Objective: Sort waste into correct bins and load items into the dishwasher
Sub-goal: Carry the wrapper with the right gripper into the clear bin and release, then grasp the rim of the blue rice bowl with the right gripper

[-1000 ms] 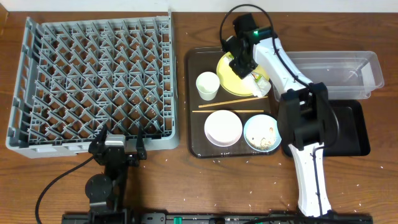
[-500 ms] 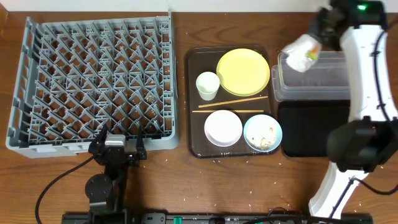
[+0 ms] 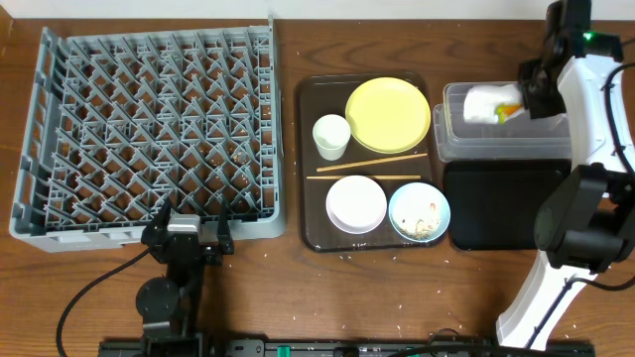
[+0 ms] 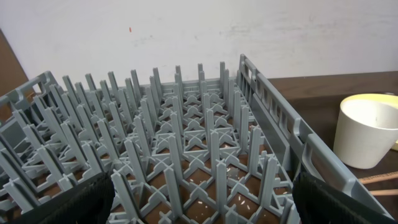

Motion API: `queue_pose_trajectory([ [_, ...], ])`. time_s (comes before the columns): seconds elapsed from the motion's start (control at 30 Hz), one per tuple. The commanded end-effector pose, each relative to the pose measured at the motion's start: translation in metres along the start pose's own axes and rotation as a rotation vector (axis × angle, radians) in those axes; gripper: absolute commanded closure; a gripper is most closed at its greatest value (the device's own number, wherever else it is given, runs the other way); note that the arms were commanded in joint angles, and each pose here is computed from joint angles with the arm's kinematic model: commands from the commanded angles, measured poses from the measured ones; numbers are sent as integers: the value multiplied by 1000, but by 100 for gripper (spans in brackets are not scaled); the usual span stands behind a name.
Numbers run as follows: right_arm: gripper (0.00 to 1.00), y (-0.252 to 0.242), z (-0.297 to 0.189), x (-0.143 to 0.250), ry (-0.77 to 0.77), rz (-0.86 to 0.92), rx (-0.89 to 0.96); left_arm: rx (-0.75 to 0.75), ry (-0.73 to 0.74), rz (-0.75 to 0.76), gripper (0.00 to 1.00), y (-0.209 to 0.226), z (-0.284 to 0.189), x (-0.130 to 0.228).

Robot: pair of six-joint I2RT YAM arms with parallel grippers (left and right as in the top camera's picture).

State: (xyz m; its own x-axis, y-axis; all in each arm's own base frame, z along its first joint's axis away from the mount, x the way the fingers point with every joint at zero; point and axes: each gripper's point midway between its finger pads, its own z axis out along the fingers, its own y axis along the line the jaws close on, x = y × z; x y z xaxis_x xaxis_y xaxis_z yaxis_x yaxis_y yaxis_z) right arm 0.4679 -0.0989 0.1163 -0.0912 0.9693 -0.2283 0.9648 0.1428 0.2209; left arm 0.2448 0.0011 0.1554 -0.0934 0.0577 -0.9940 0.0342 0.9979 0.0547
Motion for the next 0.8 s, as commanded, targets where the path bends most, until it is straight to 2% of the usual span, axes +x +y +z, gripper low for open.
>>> queue_pose_trajectory([
  [0.0, 42, -2, -1, -7, -23, -19, 5, 17, 43, 8, 8, -4, 1, 15],
  [0.03, 30, 0, -5, -8, -27, -53, -6, 17, 44, 8, 8, -4, 1, 15],
  [0.1, 15, 6, -20, -13, -42, -139, -43, 17, 43, 8, 7, -4, 1, 15],
  [0.2, 1, 12, -48, -19, -71, -248, -99, 17, 43, 8, 8, -4, 1, 15],
  [0.37, 1, 18, -105, -21, -135, -472, -205, 17, 43, 8, 8, -4, 1, 15],
  [0.43, 1, 21, -127, -7, -125, -647, -269, 17, 43, 8, 7, -4, 1, 15],
  [0.57, 2, 15, -151, 50, 1, -912, -350, 17, 43, 8, 8, -4, 1, 15],
  [0.77, 8, -10, -149, 131, 135, -1205, -290, 17, 43, 8, 8, -4, 1, 15],
])
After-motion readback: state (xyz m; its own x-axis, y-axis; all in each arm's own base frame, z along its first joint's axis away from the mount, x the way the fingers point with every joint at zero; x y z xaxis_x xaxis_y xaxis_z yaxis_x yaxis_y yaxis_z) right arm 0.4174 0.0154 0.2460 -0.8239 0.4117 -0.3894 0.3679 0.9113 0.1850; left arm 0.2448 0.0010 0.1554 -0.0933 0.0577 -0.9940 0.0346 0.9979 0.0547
